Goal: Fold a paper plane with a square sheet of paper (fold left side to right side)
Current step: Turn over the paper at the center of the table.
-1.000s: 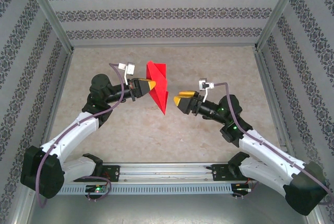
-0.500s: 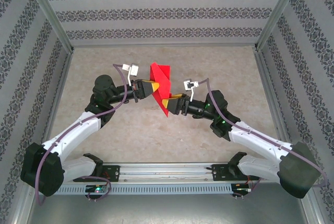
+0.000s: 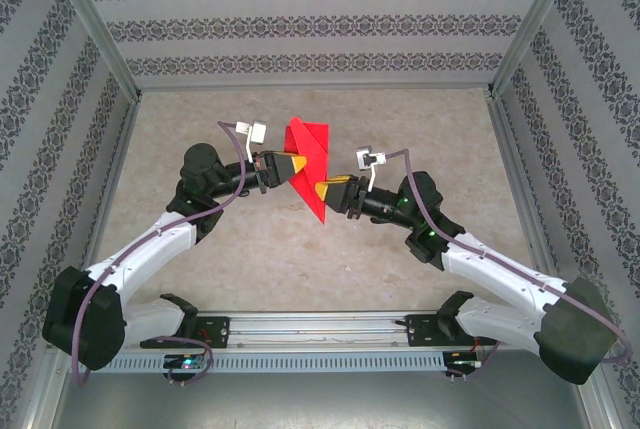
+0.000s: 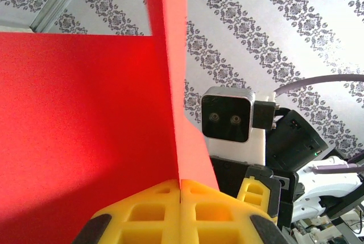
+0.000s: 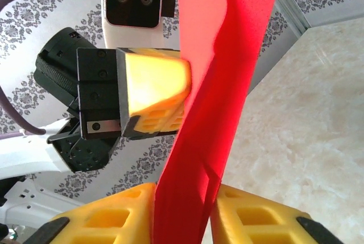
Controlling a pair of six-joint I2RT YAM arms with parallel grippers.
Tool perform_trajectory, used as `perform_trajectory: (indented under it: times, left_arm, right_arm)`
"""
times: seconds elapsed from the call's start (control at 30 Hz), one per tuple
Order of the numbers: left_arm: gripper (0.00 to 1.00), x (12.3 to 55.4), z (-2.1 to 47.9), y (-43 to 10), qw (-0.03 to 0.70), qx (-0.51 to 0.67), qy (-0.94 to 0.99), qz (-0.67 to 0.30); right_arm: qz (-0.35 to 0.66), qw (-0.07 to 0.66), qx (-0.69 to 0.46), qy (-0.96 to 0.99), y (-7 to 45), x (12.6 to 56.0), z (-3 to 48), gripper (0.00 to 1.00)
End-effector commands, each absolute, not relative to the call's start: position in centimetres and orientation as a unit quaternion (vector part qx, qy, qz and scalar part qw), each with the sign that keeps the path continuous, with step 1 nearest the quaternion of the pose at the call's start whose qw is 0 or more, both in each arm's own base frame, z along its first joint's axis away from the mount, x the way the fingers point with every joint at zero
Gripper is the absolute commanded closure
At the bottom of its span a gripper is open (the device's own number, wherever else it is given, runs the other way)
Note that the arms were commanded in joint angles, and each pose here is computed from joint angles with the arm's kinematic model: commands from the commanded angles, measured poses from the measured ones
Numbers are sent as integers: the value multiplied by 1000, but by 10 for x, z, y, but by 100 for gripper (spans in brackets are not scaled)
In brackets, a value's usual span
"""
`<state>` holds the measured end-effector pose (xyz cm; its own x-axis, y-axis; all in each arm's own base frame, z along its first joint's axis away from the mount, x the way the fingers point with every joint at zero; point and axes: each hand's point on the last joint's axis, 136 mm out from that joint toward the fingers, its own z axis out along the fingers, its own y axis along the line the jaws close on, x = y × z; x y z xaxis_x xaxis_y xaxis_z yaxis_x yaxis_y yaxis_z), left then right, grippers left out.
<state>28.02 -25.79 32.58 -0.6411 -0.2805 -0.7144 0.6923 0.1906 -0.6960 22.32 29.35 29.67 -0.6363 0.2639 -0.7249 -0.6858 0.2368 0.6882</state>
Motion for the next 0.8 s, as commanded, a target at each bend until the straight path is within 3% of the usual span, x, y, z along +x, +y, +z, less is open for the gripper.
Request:
perform_trajectory:
  times: [0.0,0.43,0.6,0.77]
  left_arm:
    - [94,275,332,-262,404,168,647,-625]
    - [57,284,303,-237,436,155,701,-543]
    - [46,289,288,-202,471,121,741,-463]
    - [35,290,275,-158,516,81,784,-334]
  right_arm:
    - [596,426,-163,661,290,223,316,77]
    - [529,431,-147,716,274,226,290,100]
    - [427,433,-137,782,261,235,260,100]
    - [241,422,-141,862,243,244,218,100]
